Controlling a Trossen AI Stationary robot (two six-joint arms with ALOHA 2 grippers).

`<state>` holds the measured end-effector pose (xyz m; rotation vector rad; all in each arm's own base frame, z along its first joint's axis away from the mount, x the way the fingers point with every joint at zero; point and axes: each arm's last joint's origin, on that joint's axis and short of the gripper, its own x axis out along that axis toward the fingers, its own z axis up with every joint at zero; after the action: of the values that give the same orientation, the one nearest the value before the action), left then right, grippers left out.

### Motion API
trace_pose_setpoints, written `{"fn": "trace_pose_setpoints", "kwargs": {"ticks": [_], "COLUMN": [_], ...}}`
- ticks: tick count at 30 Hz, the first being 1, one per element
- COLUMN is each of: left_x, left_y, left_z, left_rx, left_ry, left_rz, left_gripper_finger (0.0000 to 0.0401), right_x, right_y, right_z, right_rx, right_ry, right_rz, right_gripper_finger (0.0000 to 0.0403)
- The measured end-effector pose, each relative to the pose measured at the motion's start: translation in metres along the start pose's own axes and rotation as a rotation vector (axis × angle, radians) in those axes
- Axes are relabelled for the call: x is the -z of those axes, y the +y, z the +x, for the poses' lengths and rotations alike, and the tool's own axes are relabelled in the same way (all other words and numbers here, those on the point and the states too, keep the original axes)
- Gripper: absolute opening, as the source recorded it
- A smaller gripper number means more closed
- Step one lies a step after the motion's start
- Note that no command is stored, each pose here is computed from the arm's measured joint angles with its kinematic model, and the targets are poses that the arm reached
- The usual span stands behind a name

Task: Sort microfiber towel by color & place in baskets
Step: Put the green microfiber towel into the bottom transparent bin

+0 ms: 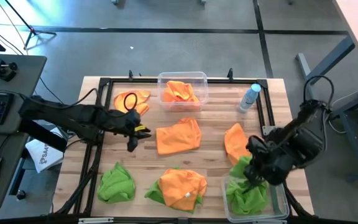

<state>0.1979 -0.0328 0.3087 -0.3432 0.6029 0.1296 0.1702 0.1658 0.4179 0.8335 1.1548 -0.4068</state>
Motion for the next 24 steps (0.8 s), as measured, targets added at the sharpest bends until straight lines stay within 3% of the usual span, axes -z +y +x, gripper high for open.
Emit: {"fn": "trace_pose_setpoints", "kwargs": {"ticks": [8,13,24], "left_x": [0.005,0.006,0.015], "left_y": [-0.003,-0.005,-0.003], "left_z": [-0.010,-0.020,-0.034], "left_rx": [0.027,0.048,0.041], "left_ry": [-0.010,-0.039,-0.008], "left_rz": [0.058,0.112,0.117], "left_gripper_finger": [0.0090,0.0090,0.0090], "right_x": [0.036,0.053,0.073], "right_y": [0.017,0.030,0.052], "right_z": [0.021,0.047,0.113], "right_rx": [0.102,0.180,0.365], "right_ry": [0.155,0.125,0.101], "right_rz": [0.070,0.071,0.035], "right_gripper_finger": [0.0000,0.0000,0.0000]}}
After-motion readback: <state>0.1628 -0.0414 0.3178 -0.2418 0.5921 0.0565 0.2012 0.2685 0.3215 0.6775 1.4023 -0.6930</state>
